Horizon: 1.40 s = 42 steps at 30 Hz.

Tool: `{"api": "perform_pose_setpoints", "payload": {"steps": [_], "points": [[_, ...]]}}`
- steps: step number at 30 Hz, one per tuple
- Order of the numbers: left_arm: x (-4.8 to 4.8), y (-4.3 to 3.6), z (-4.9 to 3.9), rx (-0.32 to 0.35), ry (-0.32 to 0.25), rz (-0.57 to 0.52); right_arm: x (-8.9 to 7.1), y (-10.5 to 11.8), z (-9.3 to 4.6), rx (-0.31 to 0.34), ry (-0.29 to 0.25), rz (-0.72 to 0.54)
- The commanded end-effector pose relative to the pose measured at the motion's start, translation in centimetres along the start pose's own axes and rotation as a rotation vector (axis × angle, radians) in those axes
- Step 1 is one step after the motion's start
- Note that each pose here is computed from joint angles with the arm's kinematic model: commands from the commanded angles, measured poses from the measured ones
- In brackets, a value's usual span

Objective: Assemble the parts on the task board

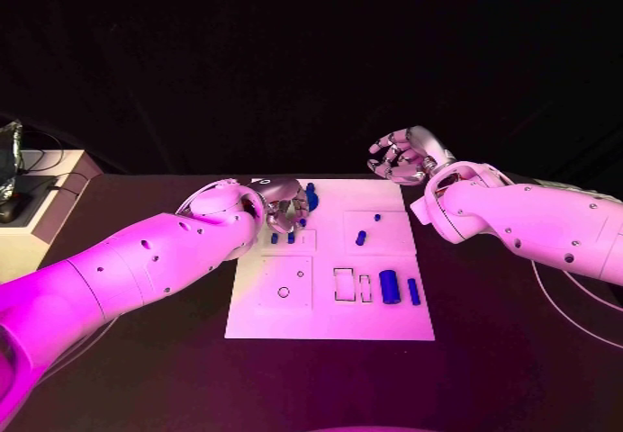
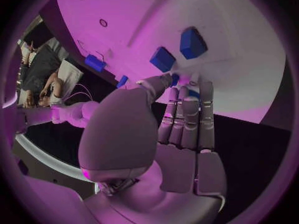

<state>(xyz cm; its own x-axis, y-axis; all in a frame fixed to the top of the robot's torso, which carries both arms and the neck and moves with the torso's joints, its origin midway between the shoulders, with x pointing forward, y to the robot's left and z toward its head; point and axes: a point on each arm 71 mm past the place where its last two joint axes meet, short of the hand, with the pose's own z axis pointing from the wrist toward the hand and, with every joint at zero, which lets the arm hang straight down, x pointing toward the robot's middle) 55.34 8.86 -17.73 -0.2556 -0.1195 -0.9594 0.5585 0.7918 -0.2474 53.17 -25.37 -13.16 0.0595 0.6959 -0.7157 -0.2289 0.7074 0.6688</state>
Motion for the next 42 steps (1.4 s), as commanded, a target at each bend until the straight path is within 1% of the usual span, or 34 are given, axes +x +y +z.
{"api": "perform_pose_setpoints", "payload": {"steps": [1, 19, 32, 37, 42], "points": [[0.07, -0.17, 0.12, -0.002, 0.009, 0.009, 0.03, 0.2, -0.01, -0.021, 0.0, -0.009], [0.46, -0.45, 0.53, 0.0, 0.023, -0.009, 0.14, 0.32, -0.04, -0.022, 0.003, -0.007], [0.83, -0.01, 0.56, -0.03, 0.06, -0.008, 0.14, 0.34, -0.04, -0.022, 0.002, -0.007], [0.84, 0.04, 0.58, -0.031, 0.059, -0.008, 0.12, 0.34, -0.05, -0.022, 0.001, -0.006], [0.74, -0.02, 0.63, -0.024, 0.041, -0.008, 0.14, 0.37, -0.05, -0.024, 0.001, -0.006]]}}
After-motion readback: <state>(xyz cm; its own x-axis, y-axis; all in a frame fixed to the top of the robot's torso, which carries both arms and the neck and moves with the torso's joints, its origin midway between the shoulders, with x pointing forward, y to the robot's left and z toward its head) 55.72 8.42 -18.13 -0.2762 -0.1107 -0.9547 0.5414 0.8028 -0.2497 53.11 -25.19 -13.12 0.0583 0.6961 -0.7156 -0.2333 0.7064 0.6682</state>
